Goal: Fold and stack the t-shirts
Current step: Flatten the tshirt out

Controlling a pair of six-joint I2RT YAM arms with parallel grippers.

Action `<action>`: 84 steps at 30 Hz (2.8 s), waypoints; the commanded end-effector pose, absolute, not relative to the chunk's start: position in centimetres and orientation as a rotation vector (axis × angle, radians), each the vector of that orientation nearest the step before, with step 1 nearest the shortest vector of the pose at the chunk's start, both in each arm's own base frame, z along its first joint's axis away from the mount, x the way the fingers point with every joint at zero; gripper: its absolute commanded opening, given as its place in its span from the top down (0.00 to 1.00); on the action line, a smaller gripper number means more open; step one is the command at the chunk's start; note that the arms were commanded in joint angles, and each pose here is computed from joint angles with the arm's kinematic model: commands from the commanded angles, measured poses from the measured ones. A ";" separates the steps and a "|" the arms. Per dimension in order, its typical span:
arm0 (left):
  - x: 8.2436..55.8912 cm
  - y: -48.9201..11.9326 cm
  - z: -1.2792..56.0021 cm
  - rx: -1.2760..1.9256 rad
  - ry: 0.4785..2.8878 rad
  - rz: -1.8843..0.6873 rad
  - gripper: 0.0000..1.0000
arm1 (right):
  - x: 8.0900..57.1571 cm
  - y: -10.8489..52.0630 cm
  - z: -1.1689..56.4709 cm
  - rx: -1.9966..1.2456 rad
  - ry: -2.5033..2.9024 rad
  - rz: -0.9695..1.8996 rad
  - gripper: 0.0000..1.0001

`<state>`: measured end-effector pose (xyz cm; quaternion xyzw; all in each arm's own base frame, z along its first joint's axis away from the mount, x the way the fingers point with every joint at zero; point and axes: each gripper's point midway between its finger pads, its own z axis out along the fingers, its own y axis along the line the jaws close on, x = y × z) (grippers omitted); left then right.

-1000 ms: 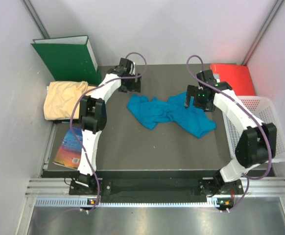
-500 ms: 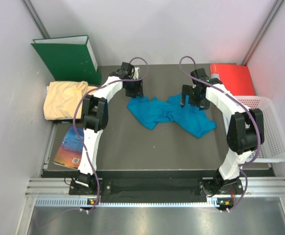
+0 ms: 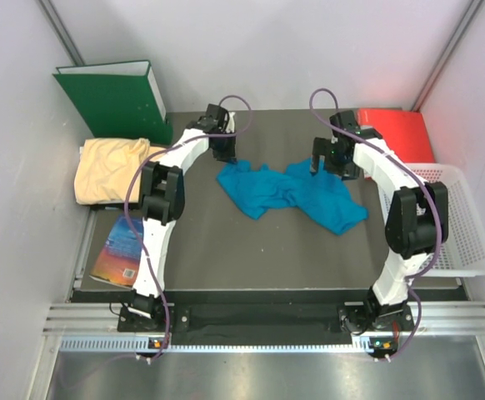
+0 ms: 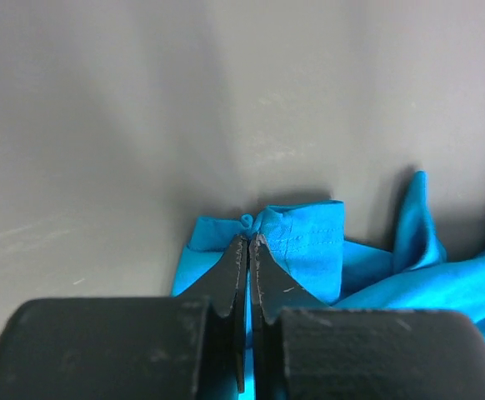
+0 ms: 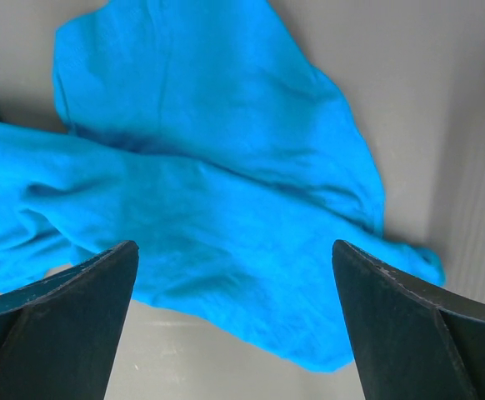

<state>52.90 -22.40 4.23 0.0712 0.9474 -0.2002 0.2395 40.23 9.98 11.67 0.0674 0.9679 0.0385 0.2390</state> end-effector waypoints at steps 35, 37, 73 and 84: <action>51.5 -15.3 28.1 -0.029 2.134 -0.391 1.00 | 55.0 12.4 2.7 0.123 2.516 0.055 0.86; 51.7 -14.7 28.0 -0.048 2.133 -0.355 1.00 | 55.0 12.8 3.4 0.105 2.504 0.063 1.00; 35.3 -7.6 15.1 -0.357 2.616 0.034 0.01 | 34.9 8.7 12.1 0.135 2.641 0.104 1.00; 47.1 -10.8 8.7 -0.300 2.650 0.000 0.04 | 37.9 9.4 11.0 0.126 2.625 0.118 1.00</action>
